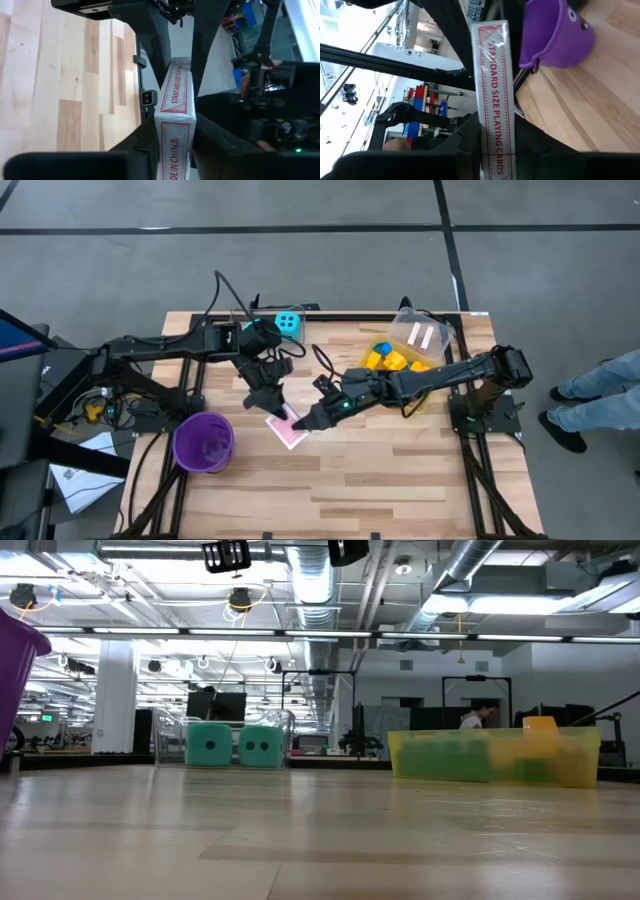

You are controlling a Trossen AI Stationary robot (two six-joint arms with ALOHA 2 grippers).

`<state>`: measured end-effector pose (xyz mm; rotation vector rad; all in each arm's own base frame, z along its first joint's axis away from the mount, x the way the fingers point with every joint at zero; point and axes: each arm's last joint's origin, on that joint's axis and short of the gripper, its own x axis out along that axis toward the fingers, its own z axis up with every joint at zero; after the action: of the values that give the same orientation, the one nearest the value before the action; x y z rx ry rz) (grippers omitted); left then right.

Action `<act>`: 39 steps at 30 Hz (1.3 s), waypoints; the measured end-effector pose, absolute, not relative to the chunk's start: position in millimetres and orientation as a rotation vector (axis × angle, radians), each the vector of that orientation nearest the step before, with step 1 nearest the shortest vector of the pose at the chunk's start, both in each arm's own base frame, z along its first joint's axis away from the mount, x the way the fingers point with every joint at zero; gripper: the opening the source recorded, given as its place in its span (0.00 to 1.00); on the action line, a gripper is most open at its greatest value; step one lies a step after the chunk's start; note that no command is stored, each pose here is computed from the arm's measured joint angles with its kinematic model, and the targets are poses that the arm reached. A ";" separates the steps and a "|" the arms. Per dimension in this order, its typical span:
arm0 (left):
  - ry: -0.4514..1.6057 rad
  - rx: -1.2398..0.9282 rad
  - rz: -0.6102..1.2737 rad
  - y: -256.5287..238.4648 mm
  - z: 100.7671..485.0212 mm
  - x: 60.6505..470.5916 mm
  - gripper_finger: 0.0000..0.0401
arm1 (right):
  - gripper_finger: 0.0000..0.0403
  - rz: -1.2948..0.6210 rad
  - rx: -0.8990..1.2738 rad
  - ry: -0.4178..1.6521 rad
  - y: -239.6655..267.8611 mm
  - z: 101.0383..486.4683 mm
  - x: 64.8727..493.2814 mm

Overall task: Pick & Place Toys
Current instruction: Put the red deck of cards into the white bin

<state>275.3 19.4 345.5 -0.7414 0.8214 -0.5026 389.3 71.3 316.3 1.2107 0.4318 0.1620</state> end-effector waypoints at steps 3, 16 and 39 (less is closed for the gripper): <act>0.799 -0.699 -0.504 21.8 347.8 272.2 0.28 | 0.16 0.153 1.217 0.421 72.0 316.7 389.4; 0.692 -0.591 -0.411 49.6 374.2 216.7 0.45 | 0.16 -0.016 1.256 0.475 65.1 311.7 381.9; 0.440 -0.579 -0.249 25.3 422.3 145.7 0.33 | 0.16 -1.475 1.271 0.460 -93.0 322.8 233.6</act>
<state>145.7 25.3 422.3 -0.5793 0.4398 -0.2489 233.6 -93.0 322.8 1.2713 0.4601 -1.4754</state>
